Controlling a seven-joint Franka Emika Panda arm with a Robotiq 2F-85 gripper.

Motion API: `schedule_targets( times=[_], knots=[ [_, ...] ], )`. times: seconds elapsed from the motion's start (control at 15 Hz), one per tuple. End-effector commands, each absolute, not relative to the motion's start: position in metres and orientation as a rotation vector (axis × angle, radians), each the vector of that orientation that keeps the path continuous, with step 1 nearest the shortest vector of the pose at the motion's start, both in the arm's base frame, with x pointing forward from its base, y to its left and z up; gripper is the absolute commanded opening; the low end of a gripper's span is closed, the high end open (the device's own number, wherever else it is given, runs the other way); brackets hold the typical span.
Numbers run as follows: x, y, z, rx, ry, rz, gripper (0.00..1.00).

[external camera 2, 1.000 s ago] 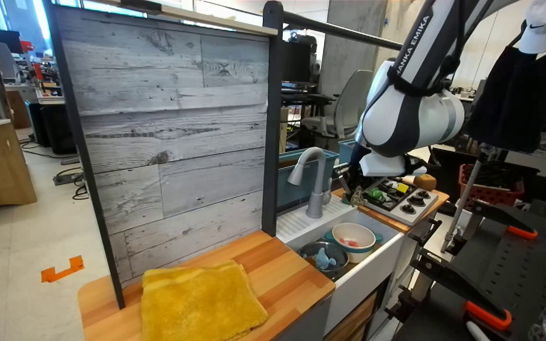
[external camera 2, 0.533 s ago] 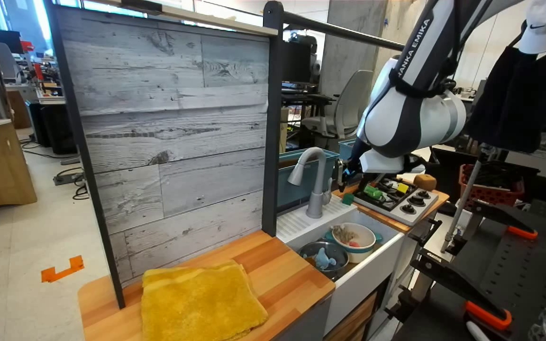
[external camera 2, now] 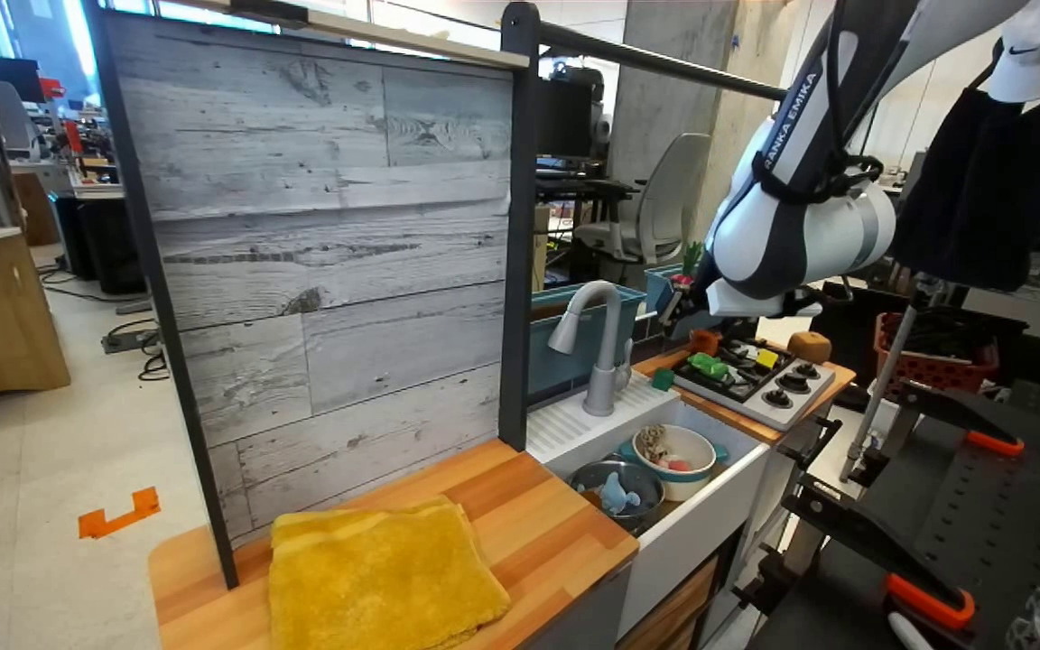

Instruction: Pick up the plush toys from the counter and stove and put them in the pots, then wipe the counter with the towel

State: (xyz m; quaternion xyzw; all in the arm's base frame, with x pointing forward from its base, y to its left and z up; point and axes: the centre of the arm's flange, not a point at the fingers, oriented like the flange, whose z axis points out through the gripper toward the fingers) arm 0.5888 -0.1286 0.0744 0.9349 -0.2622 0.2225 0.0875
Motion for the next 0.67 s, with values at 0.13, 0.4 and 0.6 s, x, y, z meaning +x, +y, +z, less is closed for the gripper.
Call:
schedule_targets(
  times=[0.13, 0.4, 0.6],
  knots=[
    [0.617, -0.149, 0.041, 2.756, -0.802, 0.776, 1.00],
    [0.634, -0.143, 0.010, 2.801, -0.839, 0.802, 1.00],
    [0.645, -0.132, -0.010, 2.836, -0.860, 0.816, 1.00]
  ],
)
